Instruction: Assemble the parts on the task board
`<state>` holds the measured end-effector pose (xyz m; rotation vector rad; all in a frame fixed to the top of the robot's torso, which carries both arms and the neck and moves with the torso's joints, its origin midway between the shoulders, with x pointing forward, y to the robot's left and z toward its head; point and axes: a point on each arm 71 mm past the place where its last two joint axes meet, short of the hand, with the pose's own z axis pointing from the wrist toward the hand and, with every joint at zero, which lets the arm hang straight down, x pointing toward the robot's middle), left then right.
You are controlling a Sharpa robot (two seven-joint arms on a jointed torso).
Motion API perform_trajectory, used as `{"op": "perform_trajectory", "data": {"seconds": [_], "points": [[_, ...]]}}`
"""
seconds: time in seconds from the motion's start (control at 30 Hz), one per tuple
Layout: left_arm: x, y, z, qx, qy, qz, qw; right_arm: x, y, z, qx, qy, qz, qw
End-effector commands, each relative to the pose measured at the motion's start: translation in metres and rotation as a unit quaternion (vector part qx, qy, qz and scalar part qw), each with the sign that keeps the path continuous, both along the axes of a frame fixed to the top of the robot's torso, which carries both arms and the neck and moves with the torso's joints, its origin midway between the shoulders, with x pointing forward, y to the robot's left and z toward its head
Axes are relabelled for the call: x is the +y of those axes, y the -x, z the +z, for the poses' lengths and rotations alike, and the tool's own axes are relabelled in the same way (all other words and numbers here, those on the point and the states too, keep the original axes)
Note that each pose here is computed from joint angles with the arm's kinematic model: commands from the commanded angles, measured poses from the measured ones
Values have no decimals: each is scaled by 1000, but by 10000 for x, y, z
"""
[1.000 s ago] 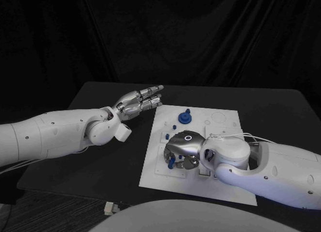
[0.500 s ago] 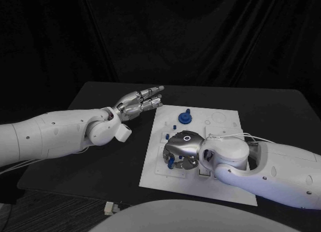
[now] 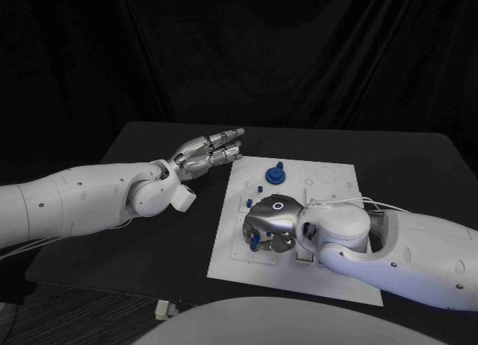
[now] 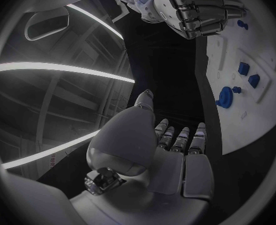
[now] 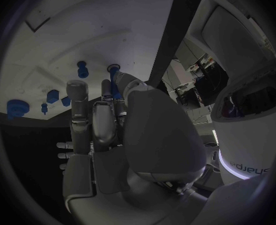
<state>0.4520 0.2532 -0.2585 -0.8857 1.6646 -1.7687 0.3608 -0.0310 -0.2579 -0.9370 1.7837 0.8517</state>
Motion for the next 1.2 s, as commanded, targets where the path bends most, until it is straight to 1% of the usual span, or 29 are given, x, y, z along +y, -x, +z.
{"op": "perform_trajectory", "data": {"seconds": [0.03,0.37,0.67,1.2], "points": [[-20,5,5,0,9,-4,1000,-29,7,-54,-10,30,2,999],[-27,7,-2,1,10,-5,1000,-31,25,-58,-11,41,6,999],[-28,10,-10,2,10,-6,1000,-31,28,-57,-20,47,9,999],[-39,22,-39,5,11,-8,1000,-9,23,-67,-21,52,10,998]]}}
